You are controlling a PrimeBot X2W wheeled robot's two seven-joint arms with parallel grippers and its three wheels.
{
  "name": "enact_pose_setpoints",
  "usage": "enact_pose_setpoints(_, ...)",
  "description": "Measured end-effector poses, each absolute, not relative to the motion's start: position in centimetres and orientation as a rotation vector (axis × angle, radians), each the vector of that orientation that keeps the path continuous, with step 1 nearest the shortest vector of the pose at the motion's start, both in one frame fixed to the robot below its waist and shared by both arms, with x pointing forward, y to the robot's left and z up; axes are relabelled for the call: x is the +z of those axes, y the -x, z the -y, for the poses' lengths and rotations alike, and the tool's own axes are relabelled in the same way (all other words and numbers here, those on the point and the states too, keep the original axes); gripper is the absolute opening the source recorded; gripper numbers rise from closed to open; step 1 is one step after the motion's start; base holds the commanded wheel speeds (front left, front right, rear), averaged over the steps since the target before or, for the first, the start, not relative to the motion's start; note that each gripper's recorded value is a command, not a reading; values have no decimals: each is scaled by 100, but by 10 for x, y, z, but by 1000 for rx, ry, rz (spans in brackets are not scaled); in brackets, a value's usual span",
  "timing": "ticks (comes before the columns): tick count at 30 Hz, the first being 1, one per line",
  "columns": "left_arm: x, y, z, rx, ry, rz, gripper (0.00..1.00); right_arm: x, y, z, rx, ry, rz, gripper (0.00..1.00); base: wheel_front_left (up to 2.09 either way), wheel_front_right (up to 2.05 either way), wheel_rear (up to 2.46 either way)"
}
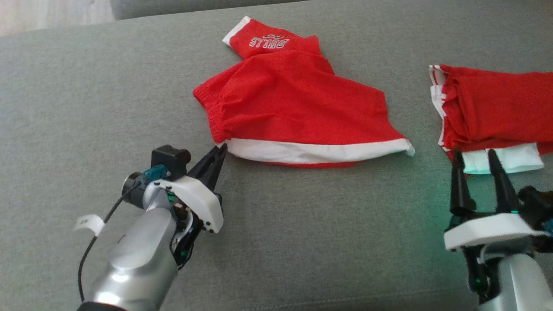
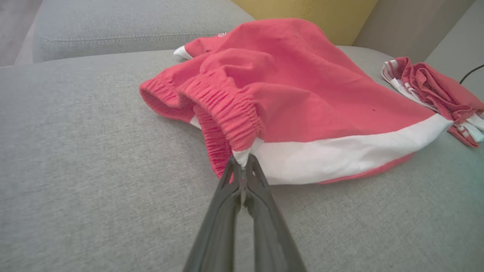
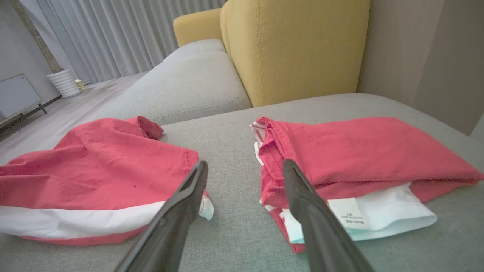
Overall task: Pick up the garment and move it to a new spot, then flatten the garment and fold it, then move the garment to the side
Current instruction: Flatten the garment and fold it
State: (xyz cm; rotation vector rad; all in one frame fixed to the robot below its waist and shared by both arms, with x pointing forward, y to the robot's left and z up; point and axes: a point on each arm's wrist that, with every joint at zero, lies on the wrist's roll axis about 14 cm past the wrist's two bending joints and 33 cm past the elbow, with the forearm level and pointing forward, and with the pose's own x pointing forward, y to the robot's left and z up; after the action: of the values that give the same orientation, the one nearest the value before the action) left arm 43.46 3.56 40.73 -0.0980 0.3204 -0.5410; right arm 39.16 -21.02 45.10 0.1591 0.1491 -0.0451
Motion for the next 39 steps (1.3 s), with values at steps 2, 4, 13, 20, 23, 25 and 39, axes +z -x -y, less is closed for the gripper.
enact_pose_setpoints(2, 411, -436, -41, -531, 97, -308, 0, 447, -397, 202, -21, -168, -174, 100, 0, 0, 0)
enact_pose_setpoints(4, 414, -436, -44, -523, 94, -298, 0, 441, -401, 192, 6, -183, -202, 100, 0, 0, 0)
enact_pose_setpoints(13, 419, -435, -52, -507, 84, -276, 0, 397, -403, 161, 80, -209, -382, 100, 0, 0, 0)
enact_pose_setpoints(20, 421, -435, -54, -504, 83, -268, 0, 384, -410, 151, 102, -208, -429, 100, 0, 0, 0)
enact_pose_setpoints(23, 421, -435, -54, -501, 83, -266, 0, 379, -412, 146, 116, -206, -448, 100, 0, 0, 0)
enact_pose_setpoints(25, 421, -435, -55, -500, 83, -267, 0, 375, -412, 142, 127, -202, -464, 100, 0, 0, 0)
enact_pose_setpoints(39, 427, -430, -56, -501, 72, -252, 0, 381, -415, 140, 148, -149, -434, 0, 0, 0, 0)
